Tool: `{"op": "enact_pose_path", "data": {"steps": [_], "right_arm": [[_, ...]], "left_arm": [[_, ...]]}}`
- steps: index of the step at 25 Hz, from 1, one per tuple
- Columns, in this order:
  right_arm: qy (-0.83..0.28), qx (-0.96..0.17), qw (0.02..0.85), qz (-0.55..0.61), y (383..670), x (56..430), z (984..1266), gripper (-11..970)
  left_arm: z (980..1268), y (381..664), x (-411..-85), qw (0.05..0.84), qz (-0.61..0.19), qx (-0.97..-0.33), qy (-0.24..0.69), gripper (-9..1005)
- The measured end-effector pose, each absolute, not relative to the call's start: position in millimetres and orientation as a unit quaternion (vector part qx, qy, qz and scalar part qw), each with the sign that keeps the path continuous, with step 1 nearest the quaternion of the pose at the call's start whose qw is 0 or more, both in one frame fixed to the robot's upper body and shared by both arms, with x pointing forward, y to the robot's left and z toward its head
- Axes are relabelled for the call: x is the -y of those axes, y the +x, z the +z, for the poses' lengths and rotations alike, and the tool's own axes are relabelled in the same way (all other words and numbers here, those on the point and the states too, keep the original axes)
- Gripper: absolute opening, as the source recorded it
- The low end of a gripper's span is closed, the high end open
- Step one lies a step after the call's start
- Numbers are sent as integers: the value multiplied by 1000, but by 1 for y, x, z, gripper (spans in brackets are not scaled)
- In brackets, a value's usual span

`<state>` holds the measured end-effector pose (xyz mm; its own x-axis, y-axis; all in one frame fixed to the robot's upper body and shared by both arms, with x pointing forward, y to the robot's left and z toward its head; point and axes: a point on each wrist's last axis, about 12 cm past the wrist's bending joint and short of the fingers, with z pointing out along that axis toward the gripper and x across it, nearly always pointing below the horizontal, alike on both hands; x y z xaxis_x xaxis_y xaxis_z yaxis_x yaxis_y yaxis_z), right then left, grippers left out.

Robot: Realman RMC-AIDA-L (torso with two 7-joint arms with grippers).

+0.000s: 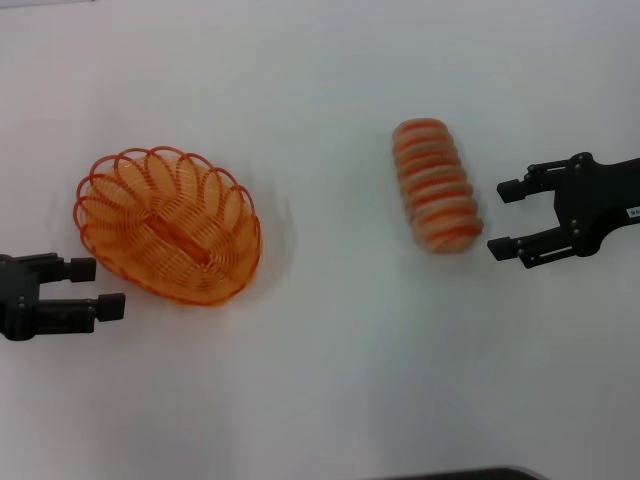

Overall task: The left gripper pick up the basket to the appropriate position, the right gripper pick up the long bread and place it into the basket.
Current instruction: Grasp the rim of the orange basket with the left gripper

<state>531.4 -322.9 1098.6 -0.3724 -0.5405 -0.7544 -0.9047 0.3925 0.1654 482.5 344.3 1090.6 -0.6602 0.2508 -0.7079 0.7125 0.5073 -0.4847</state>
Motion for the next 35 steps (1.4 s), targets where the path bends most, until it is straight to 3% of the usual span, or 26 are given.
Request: {"op": "enact_pose_path", "data": {"steps": [22, 28, 35], "right_arm": [[-469, -773, 311, 294, 535, 319, 1100, 850], [-462, -773, 319, 296, 536, 320, 1102, 849], [-459, -776, 320, 294, 538, 322, 1104, 849]], "left_arm": [[1093, 489, -348, 303, -384, -824, 285, 849], [1104, 501, -358, 350, -372, -825, 240, 848], [1114, 545, -367, 384, -305, -862, 132, 847]]}}
